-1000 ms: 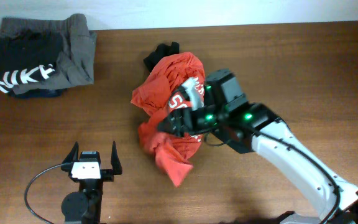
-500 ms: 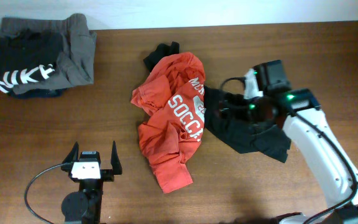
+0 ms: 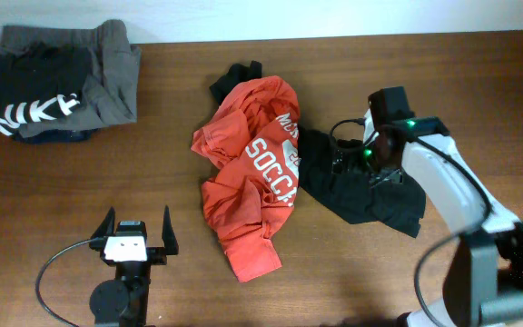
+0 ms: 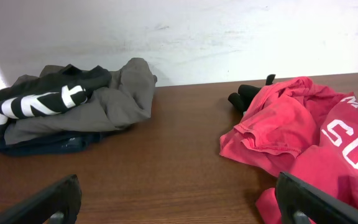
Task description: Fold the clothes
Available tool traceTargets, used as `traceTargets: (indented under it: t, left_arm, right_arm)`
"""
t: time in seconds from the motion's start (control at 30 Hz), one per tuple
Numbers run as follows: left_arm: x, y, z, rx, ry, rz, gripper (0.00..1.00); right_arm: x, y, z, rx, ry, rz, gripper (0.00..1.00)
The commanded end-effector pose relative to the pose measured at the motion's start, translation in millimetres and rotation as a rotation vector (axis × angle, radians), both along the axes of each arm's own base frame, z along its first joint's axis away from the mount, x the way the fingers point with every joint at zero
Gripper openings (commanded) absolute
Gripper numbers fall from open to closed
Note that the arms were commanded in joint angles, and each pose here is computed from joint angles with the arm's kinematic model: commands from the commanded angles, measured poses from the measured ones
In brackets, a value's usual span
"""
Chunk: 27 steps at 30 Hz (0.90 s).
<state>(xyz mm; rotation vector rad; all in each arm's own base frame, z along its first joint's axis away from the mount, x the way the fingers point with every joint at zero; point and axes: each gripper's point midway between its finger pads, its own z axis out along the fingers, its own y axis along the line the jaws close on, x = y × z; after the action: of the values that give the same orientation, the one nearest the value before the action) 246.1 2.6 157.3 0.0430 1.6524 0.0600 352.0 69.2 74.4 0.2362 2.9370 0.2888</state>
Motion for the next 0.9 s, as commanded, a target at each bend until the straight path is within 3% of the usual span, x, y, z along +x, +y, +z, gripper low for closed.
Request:
traceTargets:
  t: [0.0, 0.33, 0.53, 0.63, 0.87]
  left_arm:
    - [0, -1, -1, 0.015, 0.000, -0.008, 0.99]
    - [0, -1, -1, 0.015, 0.000, -0.008, 0.99]
    - [0, -1, -1, 0.015, 0.000, -0.008, 0.99]
    - [0, -1, -1, 0.015, 0.000, -0.008, 0.99]
    - [0, -1, -1, 0.015, 0.000, -0.008, 0.99]
  right_arm:
    - [9, -5, -19, -0.035, 0.020, -0.001, 0.99]
    - [9, -6, -61, -0.048, 0.105, -0.004, 0.97]
    - [13, -6, -63, -0.047, 0.090, -0.004, 0.96]
    - [15, -10, -65, -0.070, 0.087, -0.009, 0.89]
    - [11, -14, -78, -0.099, 0.122, -0.011, 0.89]
